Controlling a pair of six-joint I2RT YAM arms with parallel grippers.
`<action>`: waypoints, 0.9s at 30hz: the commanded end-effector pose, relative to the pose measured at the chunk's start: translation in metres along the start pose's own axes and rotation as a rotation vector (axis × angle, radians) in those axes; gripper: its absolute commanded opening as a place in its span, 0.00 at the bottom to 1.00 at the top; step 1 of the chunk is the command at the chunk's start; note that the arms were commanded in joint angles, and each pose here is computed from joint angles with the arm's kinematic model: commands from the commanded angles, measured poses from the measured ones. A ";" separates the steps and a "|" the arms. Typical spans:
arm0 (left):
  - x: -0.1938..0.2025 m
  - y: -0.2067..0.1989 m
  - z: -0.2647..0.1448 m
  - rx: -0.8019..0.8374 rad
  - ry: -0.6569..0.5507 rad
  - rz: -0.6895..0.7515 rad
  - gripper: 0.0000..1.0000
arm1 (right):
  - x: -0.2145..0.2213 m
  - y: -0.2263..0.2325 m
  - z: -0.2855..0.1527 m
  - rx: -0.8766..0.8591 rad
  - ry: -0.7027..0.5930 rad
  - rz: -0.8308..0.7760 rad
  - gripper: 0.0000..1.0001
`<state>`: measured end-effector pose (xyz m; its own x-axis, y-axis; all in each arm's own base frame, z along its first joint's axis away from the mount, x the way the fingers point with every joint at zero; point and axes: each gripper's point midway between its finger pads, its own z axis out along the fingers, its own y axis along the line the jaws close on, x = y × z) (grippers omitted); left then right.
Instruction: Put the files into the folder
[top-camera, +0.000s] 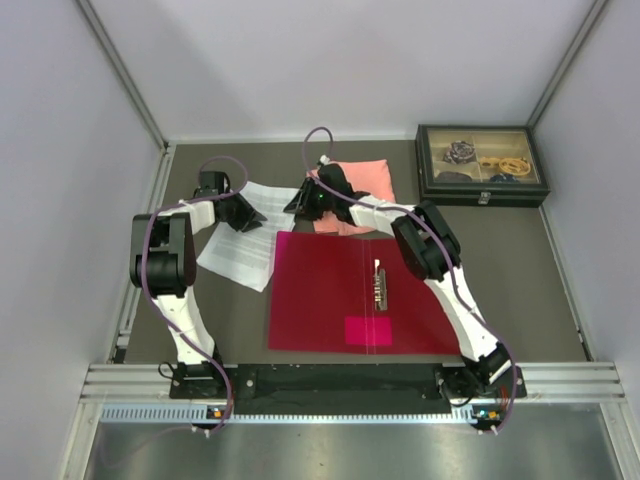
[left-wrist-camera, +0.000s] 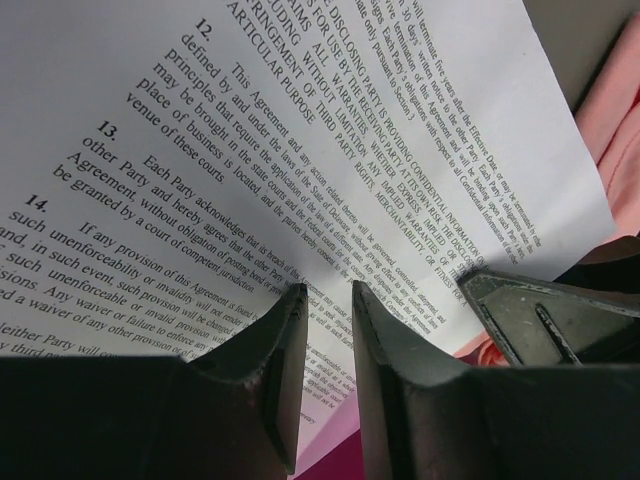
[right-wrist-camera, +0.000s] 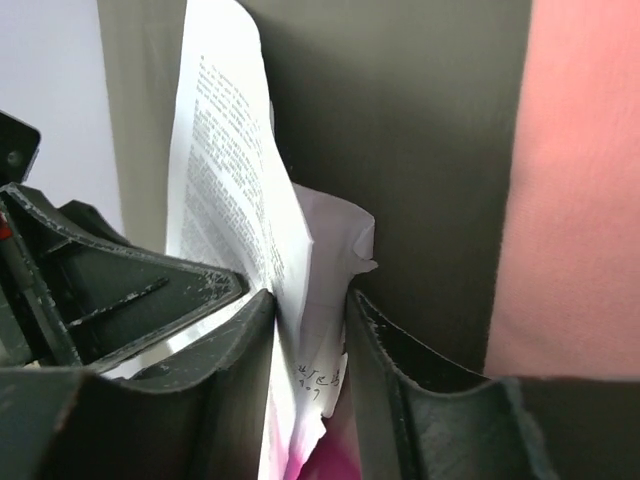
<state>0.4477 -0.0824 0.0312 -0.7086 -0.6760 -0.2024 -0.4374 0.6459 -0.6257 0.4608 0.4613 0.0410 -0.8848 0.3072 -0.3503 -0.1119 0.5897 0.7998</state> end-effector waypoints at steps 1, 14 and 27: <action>0.008 0.017 0.005 -0.046 0.021 0.017 0.30 | -0.029 0.032 -0.013 0.008 -0.095 -0.162 0.37; 0.013 0.023 0.005 -0.056 0.033 0.034 0.30 | -0.049 0.046 -0.006 -0.007 -0.129 -0.247 0.41; 0.012 0.020 0.005 -0.049 0.038 0.045 0.30 | -0.033 0.048 0.010 -0.082 -0.075 -0.227 0.35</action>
<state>0.4471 -0.0826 0.0311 -0.7257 -0.6518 -0.2204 -0.4080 0.6656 -0.6249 0.4878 0.4693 0.0645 -0.8221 0.2267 -0.5223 -0.2786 0.6399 0.7162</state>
